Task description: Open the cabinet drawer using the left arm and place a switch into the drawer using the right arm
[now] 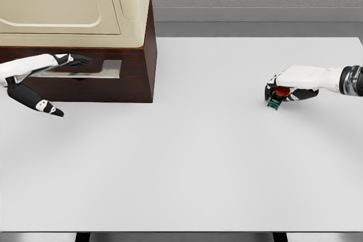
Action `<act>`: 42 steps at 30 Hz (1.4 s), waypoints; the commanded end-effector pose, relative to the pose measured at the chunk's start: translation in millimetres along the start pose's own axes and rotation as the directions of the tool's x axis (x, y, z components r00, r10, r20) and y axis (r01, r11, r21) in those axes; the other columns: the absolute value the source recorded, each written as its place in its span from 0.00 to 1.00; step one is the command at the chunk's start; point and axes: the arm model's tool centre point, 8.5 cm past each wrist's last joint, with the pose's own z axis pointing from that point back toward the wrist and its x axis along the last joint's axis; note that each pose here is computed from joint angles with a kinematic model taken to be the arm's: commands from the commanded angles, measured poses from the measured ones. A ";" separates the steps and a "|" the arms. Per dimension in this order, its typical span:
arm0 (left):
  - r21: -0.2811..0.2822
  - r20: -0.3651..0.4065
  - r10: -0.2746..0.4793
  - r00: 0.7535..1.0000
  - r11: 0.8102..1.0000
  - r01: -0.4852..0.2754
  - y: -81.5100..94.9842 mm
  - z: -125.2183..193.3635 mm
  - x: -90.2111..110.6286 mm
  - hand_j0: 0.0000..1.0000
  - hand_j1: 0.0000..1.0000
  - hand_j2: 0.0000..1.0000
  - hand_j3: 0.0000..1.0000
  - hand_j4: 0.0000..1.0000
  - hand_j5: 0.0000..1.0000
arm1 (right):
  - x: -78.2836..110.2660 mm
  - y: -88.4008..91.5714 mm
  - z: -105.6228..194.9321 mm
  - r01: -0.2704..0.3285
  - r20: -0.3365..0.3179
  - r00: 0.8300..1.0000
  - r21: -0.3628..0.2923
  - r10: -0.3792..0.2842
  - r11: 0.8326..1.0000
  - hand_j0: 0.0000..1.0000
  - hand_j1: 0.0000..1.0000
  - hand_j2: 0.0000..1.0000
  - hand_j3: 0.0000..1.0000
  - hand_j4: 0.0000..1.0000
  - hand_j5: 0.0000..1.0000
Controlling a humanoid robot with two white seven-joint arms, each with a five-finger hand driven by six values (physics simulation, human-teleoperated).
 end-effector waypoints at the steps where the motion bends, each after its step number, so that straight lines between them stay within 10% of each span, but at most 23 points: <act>1: 0.010 -0.009 0.003 1.000 1.000 -0.003 3.3 1.2 0.0 1.00 1.00 1.00 1.00 1.00 1.00 | 2.4 -2.3 -0.4 -0.002 0.007 1.000 -0.007 0.002 1.000 0.51 0.51 0.51 0.51 0.51 0.51; 23: -0.023 -0.022 0.039 0.999 0.999 -0.039 -13.7 -2.4 -10.1 1.00 1.00 1.00 1.00 1.00 1.00 | 72.9 -67.3 -8.4 -0.209 0.157 0.961 -0.119 0.227 0.971 0.48 0.48 0.48 0.48 0.48 0.48; 42: -0.142 -0.055 0.056 0.997 0.988 -0.064 -30.5 17.1 -10.1 1.00 1.00 1.00 1.00 1.00 1.00 | 162.8 -134.6 -33.7 -0.385 0.315 0.836 -0.248 0.449 0.889 0.48 0.48 0.48 0.48 0.48 0.48</act>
